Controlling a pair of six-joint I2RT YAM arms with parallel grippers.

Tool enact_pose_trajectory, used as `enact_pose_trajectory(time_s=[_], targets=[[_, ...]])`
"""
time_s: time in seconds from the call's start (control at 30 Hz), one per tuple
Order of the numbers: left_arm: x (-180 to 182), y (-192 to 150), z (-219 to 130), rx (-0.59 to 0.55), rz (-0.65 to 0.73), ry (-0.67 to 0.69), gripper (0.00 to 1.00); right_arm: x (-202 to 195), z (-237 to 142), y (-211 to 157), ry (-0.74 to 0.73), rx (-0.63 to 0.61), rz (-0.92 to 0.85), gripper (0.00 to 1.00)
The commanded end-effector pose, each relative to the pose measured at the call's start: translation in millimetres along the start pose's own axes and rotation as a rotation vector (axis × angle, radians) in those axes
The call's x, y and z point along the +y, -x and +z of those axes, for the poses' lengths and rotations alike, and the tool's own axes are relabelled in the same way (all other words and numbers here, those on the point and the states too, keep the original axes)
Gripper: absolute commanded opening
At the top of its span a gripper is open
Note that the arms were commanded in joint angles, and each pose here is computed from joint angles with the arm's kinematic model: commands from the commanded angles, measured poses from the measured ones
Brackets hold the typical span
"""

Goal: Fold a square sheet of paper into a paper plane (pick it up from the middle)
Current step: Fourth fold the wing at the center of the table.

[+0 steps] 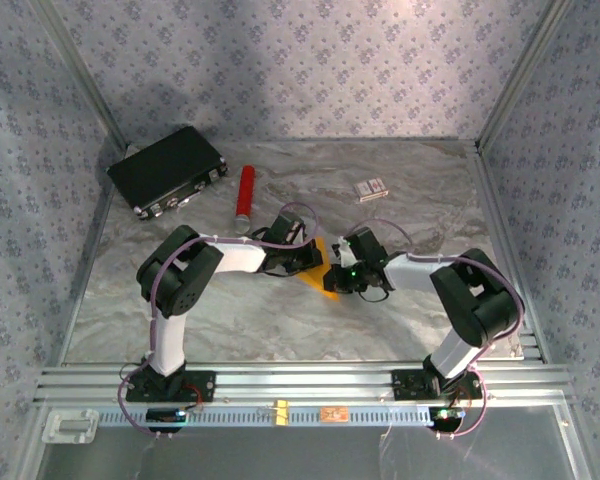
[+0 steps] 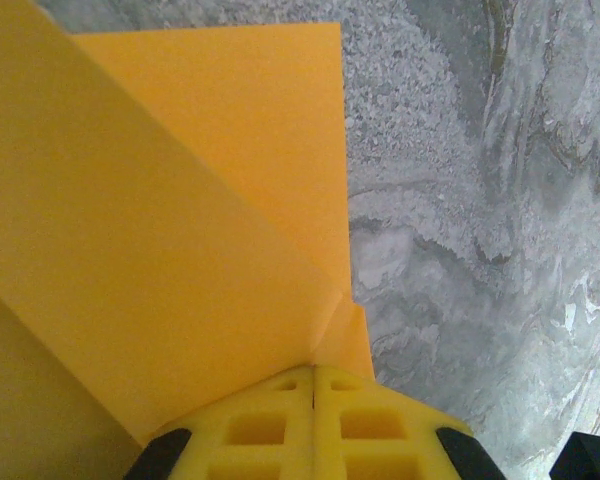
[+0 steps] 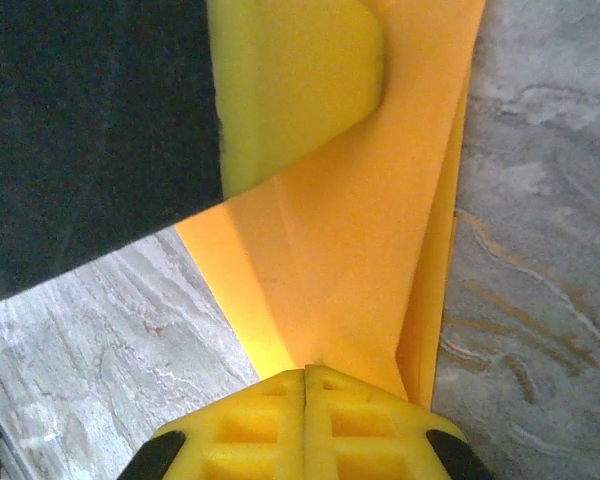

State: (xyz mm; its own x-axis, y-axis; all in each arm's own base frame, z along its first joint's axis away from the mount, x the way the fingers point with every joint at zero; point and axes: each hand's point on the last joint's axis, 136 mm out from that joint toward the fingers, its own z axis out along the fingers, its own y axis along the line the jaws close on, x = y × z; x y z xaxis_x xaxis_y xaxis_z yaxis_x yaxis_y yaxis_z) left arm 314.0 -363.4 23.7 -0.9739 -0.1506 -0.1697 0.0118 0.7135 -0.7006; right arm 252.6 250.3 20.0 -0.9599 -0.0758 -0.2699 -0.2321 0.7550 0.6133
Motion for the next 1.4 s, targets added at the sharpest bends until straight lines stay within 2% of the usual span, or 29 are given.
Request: enact_pose_trajectory(time_s=[0.0, 0.57, 0.87, 0.97, 1.13, 1.23, 1.37], targets=[[24, -9, 0, 0.019, -0.012, 0.085, 0.03, -19, 0, -34, -0.032, 0.083, 0.084, 0.05], [28, -9, 2, 0.02, -0.023, 0.089, 0.02, -33, -20, -74, -0.016, 0.113, 0.103, 0.07], [26, -9, 3, 0.022, -0.023, 0.081, 0.02, -38, -32, -82, -0.04, 0.107, 0.095, 0.07], [26, -9, 2, 0.021, -0.023, 0.08, 0.02, -31, -40, -75, -0.031, 0.085, 0.093, 0.07], [22, -9, 2, 0.02, -0.019, 0.071, 0.02, 0, -62, -30, 0.036, -0.071, 0.059, 0.07], [20, -9, 2, 0.021, -0.017, 0.069, 0.02, 3, -64, -13, 0.006, -0.081, 0.056, 0.07], [19, -10, 3, 0.024, -0.014, 0.067, 0.02, 11, -53, 7, 0.038, -0.08, 0.062, 0.06]])
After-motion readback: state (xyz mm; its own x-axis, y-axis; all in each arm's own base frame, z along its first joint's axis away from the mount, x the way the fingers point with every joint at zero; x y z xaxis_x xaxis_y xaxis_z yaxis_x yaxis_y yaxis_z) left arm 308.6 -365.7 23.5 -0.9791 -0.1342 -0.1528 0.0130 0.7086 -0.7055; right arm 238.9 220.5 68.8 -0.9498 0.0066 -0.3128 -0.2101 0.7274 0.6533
